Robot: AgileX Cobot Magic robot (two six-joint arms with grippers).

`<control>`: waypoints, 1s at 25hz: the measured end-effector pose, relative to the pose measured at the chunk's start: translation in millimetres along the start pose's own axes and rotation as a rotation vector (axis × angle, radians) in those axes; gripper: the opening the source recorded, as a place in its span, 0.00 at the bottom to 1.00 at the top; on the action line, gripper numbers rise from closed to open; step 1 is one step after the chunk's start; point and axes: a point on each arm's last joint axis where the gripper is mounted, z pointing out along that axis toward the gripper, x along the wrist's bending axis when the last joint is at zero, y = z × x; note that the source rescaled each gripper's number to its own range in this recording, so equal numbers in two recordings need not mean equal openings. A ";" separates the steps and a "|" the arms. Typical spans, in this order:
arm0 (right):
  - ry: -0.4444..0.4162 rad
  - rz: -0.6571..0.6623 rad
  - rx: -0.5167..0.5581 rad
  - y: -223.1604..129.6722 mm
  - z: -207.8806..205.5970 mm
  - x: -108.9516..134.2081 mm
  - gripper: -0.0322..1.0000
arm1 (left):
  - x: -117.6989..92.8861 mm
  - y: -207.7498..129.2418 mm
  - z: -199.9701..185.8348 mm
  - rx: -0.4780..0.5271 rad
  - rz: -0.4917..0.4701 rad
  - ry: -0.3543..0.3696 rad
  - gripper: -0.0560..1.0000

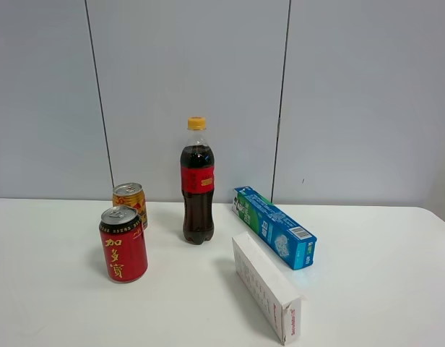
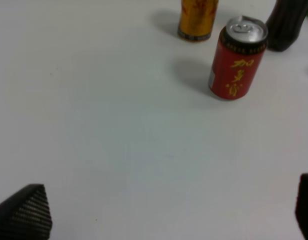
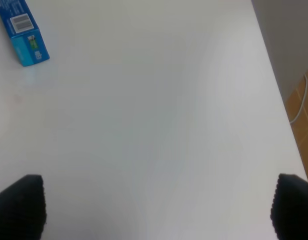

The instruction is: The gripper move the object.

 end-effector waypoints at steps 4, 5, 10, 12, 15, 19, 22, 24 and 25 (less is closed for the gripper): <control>-0.004 -0.002 -0.047 -3.3 0.0 0.1 1.00 | 0.0 0.0 0.0 0.000 0.000 0.000 1.00; -0.004 -0.002 -0.050 -3.2 0.6 0.1 1.00 | 0.0 0.0 0.0 0.000 0.000 0.000 1.00; -0.006 -0.003 -0.058 -2.6 0.6 0.0 1.00 | 0.0 0.0 0.0 0.000 0.000 0.000 1.00; -0.006 -0.003 -0.058 -2.6 0.6 -0.1 1.00 | 0.0 0.0 0.0 0.000 0.000 0.000 1.00; -0.006 -0.003 -0.058 -2.6 0.6 -0.1 1.00 | 0.0 0.0 0.0 0.000 0.000 0.000 1.00; -0.006 -0.003 -0.058 -2.6 0.6 -0.1 1.00 | 0.0 0.0 0.0 0.000 0.000 0.000 1.00; -0.006 -0.003 -0.058 -2.6 0.6 -0.1 1.00 | 0.0 0.0 0.0 0.000 0.000 0.000 1.00; -0.006 -0.003 -0.058 -2.6 0.6 -0.1 1.00 | 0.0 0.0 0.0 0.000 0.000 0.000 1.00; -0.006 -0.003 -0.058 -2.6 0.6 -0.1 1.00 | 0.0 0.0 0.0 0.000 0.000 0.000 1.00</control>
